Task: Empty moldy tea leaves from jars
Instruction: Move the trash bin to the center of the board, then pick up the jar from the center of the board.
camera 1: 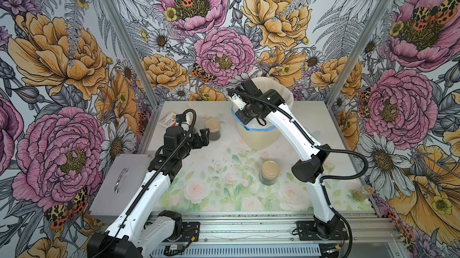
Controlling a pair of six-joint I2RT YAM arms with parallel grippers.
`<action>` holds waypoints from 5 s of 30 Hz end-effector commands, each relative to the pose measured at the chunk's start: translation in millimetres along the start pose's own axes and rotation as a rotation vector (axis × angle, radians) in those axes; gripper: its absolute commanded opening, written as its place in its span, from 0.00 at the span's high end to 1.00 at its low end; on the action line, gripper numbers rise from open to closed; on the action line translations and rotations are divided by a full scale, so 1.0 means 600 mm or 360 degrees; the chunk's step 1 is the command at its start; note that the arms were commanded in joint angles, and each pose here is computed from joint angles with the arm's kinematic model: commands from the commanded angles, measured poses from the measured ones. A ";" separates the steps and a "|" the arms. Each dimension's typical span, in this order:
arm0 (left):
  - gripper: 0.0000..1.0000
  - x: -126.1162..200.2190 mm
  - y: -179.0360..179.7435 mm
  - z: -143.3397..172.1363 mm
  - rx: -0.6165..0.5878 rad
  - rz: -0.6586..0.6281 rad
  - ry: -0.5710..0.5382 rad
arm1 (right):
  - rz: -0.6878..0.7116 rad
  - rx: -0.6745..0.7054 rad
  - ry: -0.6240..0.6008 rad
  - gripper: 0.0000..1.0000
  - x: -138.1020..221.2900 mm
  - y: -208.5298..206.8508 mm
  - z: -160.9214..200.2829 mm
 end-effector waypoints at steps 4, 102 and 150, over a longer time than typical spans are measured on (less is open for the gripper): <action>0.01 0.002 -0.001 0.004 -0.0040 -0.0029 0.0009 | 0.0040 -0.0020 -0.0192 0.66 0.002 -0.004 -0.041; 0.01 0.098 -0.143 0.190 -0.0140 0.0213 0.0170 | -0.0107 -0.0831 0.0833 0.02 -0.083 0.077 0.444; 0.01 0.039 -0.390 0.193 -0.1017 0.1304 -0.0167 | -0.1217 -0.1111 0.0581 0.28 0.181 0.112 0.303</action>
Point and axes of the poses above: each gripper's point midway between its finger pads, its own x axis back along the fingers, its own y axis along the line the jaws close on, z = x × y, the point moved 5 cm from there along x, back along the fingers, and after that the axes turned 9 degrees about -x, right-handed, at the moved point
